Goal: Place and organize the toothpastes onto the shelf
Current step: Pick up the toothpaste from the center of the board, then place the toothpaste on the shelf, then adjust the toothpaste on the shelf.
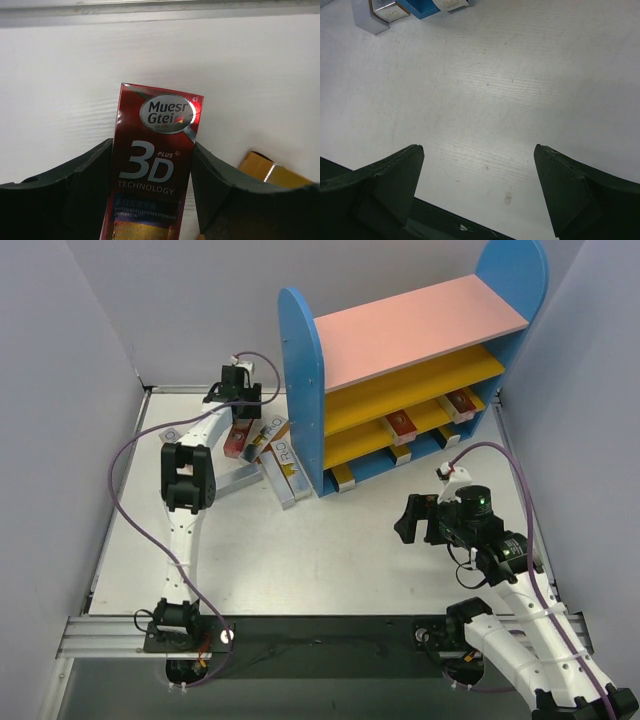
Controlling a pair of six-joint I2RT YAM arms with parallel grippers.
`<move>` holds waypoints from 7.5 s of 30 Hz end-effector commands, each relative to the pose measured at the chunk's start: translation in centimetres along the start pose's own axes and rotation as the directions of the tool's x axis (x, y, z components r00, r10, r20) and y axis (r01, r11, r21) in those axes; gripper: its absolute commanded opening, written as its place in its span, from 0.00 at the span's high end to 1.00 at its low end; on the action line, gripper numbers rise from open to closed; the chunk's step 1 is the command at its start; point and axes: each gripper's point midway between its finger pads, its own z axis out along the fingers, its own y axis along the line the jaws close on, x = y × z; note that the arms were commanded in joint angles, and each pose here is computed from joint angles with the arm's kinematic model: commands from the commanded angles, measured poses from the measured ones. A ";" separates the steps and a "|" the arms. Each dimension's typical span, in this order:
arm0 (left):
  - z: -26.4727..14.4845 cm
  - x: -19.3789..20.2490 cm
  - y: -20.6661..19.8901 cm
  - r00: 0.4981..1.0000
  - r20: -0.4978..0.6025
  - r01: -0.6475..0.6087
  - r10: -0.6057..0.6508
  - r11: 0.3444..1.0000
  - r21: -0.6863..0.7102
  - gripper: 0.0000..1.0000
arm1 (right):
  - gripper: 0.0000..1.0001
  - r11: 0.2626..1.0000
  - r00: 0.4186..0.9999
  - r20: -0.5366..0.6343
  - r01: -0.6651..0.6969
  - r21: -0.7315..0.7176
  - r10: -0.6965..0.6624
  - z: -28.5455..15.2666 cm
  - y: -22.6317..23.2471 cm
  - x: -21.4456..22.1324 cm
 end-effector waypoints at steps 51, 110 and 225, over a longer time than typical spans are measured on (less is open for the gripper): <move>-33.1 -0.1 -10.1 0.610 0.079 0.781 -0.788 0.615 0.105 0.63 | 0.00 0.880 0.929 0.339 0.031 -0.473 0.150 2.4 17.0 -8.2; -44.2 -0.2 -7.4 0.584 0.667 0.292 -0.462 0.887 0.359 0.12 | 0.96 0.833 0.943 0.098 -0.229 -0.503 0.319 -0.6 11.9 -2.6; -38.3 12.8 -4.8 0.746 0.666 -0.126 0.024 0.986 0.106 0.09 | 0.64 0.912 0.870 0.304 0.409 -0.010 -0.387 16.7 12.0 -15.0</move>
